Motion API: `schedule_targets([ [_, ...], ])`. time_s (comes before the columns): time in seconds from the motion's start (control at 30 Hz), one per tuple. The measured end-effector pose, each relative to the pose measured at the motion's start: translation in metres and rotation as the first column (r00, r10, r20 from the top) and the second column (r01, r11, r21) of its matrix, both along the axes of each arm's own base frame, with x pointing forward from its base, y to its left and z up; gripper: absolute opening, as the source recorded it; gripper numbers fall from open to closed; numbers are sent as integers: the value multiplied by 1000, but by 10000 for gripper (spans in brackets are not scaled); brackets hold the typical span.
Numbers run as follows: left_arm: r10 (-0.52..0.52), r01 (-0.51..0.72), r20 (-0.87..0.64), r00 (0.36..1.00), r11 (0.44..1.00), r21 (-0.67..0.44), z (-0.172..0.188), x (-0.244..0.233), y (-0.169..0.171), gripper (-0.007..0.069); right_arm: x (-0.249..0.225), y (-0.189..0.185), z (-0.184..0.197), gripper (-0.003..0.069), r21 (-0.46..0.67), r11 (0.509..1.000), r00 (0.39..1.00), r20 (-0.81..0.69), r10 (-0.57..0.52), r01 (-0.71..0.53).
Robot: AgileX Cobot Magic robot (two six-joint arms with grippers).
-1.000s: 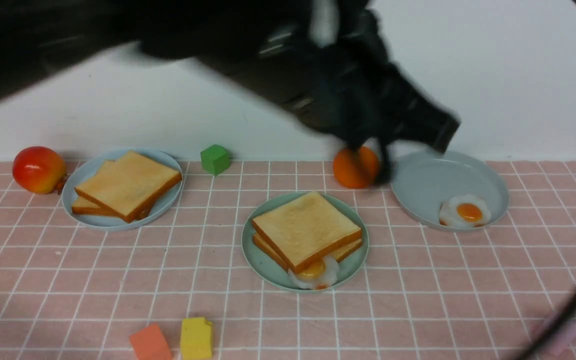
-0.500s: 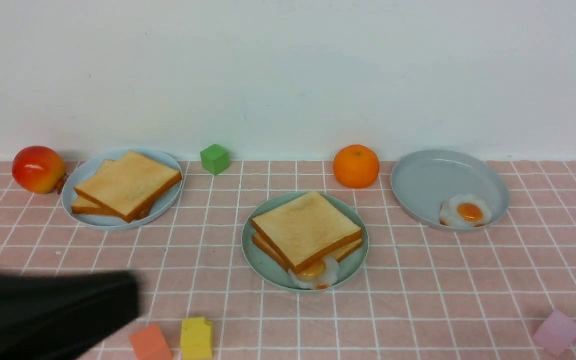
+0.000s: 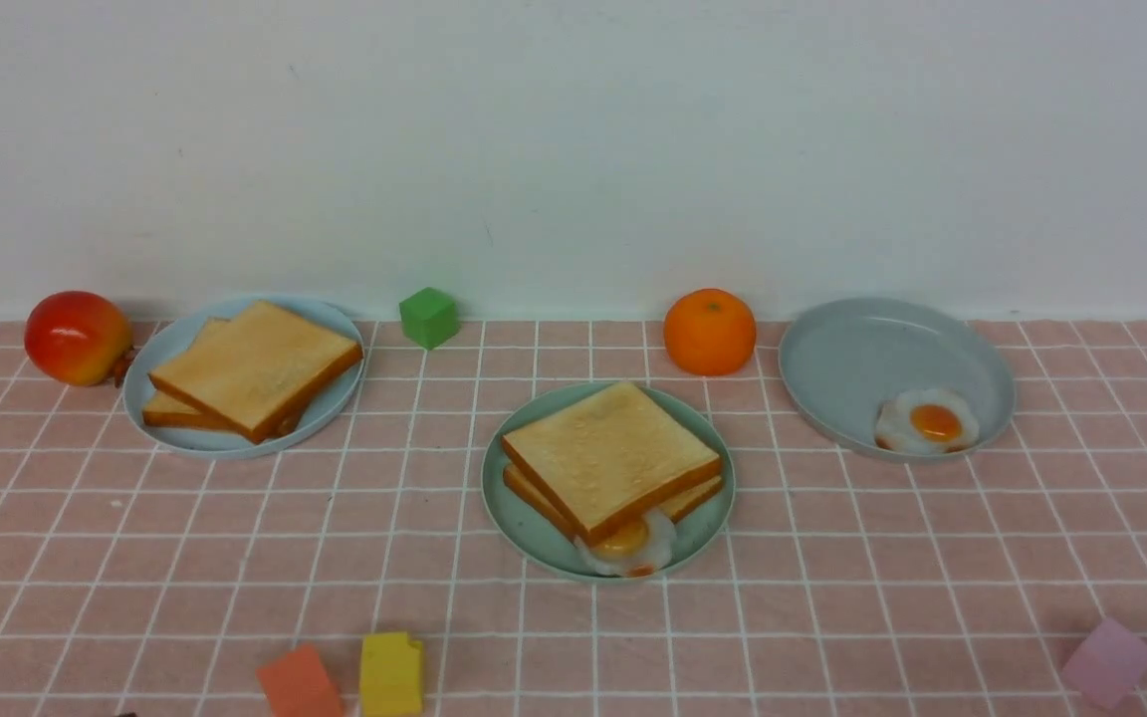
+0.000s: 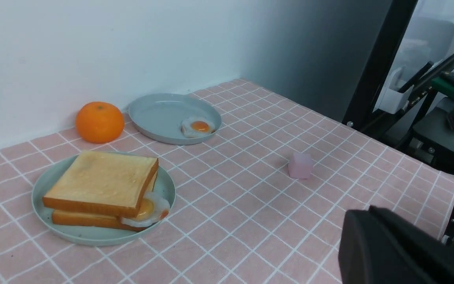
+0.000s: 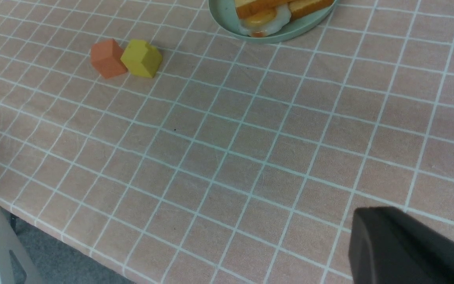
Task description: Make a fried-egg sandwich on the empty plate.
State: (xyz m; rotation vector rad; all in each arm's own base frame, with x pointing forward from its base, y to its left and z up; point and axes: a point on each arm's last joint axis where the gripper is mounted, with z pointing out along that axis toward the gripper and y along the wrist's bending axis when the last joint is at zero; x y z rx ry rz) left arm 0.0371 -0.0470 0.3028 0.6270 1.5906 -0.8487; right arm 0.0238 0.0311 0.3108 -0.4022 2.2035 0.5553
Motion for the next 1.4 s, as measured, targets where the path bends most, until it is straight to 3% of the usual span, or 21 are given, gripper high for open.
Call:
schedule_targets([
  [0.43,-2,2,2,1000,1000,1,0,0,0,-13,-1,-1,-2,19,-6,1000,1000,-2,-1,1],
  [0.53,-2,2,2,1000,1000,1,0,0,0,-13,-1,-5,-3,20,-20,999,998,35,-45,46],
  [0.63,-2,2,2,1000,1000,1,0,0,0,-13,4,-14,-8,22,-35,980,969,162,-186,194],
  [0.73,-2,2,2,1000,1000,1,0,0,0,-13,8,-17,-22,22,8,957,924,255,-284,291],
  [0.87,-2,2,2,1000,1000,1,0,0,0,-13,17,-21,-71,22,99,908,842,344,-415,407],
  [1.03,-2,2,1,1000,1000,2,0,0,0,-11,25,-24,-133,-3,56,882,838,290,-463,468],
  [1.4,-1,1,-3,1000,1000,8,-1,0,0,-5,27,-24,-138,-8,64,878,827,311,-469,474],
])
